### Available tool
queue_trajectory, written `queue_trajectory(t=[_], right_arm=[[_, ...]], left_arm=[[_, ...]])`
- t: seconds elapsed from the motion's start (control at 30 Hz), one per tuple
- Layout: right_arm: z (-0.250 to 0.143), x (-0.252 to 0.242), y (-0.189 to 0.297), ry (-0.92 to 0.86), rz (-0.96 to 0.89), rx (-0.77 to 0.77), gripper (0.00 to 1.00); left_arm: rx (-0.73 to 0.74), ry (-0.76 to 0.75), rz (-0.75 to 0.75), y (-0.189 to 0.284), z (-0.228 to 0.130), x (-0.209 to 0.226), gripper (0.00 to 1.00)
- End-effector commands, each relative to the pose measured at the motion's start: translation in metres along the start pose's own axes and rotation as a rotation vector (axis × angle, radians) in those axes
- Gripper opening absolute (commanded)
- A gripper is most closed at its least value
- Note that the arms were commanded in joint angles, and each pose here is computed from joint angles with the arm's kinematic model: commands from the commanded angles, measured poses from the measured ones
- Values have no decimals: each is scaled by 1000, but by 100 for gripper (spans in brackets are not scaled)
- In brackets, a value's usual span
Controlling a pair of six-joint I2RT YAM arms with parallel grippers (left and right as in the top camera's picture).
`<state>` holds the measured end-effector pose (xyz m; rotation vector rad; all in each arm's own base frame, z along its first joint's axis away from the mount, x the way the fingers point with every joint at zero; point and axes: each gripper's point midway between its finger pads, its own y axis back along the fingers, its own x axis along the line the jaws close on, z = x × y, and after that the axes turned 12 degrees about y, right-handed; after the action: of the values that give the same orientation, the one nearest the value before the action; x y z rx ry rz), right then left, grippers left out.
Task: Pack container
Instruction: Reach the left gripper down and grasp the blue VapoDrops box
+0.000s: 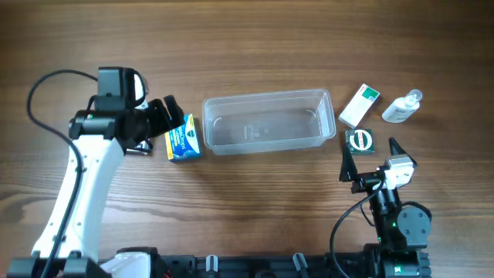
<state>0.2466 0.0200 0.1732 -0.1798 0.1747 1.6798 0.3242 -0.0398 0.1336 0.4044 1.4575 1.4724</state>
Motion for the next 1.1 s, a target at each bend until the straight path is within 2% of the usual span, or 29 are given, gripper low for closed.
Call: queue_trajectory(t=[0.0,0.3,0.57,1.07], right_arm=[[2,1,0,11,6,-10,100],[2,1,0,11,7,-10,100],[2,1,0,11,6,-10,100],[2,1,0,11,6,-10,100]], left_arm=[[9,-79,-12,-1,-2,-10,100],[-83,-175,176,-13,-3,-5,100],[18,-161,266,-51,-14,13,100],[59,-224,284,-86,-12,17,100]])
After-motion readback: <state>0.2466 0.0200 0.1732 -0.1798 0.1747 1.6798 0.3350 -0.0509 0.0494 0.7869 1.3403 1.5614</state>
